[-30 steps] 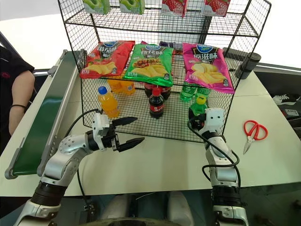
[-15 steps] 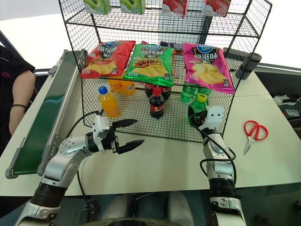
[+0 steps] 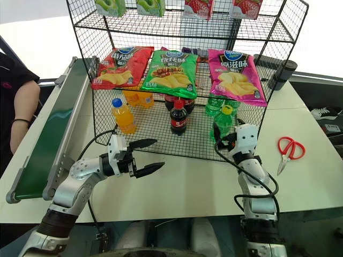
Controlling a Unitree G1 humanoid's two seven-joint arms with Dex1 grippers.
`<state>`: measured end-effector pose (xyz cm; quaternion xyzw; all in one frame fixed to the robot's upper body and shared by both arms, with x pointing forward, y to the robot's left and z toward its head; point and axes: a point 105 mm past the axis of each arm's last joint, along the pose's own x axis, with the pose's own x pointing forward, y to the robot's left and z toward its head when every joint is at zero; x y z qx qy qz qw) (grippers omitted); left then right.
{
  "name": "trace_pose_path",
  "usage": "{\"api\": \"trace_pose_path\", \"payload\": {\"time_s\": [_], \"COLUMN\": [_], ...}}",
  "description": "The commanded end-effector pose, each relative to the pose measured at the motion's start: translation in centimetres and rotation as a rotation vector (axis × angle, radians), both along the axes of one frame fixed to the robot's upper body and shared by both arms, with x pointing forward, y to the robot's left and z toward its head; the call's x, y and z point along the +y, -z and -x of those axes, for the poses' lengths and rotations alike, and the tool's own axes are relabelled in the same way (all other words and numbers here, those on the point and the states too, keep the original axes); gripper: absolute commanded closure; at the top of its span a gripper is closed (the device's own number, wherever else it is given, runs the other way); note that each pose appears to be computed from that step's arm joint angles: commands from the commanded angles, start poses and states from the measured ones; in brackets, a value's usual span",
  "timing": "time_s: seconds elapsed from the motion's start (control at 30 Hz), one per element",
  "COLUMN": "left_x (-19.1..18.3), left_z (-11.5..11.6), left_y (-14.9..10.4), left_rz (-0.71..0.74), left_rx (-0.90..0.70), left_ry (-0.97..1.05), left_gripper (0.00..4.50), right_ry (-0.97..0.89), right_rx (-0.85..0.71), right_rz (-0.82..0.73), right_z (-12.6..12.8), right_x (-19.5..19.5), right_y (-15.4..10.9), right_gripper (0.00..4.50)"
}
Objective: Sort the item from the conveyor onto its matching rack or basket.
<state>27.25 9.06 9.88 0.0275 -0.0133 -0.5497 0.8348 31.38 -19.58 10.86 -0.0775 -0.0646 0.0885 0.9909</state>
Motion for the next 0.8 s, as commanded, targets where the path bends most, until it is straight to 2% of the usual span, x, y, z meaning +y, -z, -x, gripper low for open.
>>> {"api": "trace_pose_path", "payload": {"time_s": [0.03, 0.2, 0.37, 0.57, 0.8], "left_x": [1.2, 4.2, 8.3, 11.7, 13.4], "left_z": [-0.7, -1.6, -1.3, -0.8, -0.4], "left_y": [-0.5, -0.2, 0.4, 1.2, 1.4], "left_rz": [-0.021, -0.061, -0.147, -0.202, -0.202], "left_rx": [-0.044, -0.015, 0.007, 0.041, 0.054], "left_ry": [-0.064, -0.171, -0.292, -0.396, -0.442], "left_gripper": [0.00, 0.00, 0.00, 0.00, 0.00], "right_ry": [-0.086, -0.211, -0.326, -0.273, -0.261], "right_rx": [-0.066, -0.058, 0.036, 0.124, 0.154], "right_rz": [0.043, 0.053, 0.102, 0.110, 0.118], "right_z": [1.2, 3.9, 6.9, 8.5, 8.8], "right_x": [1.3, 1.9, 0.9, -2.6, -3.8], "right_y": [-2.5, -3.8, -3.6, -2.7, -2.5], "right_gripper": [0.06, 0.06, 0.06, 0.06, 0.06]}}
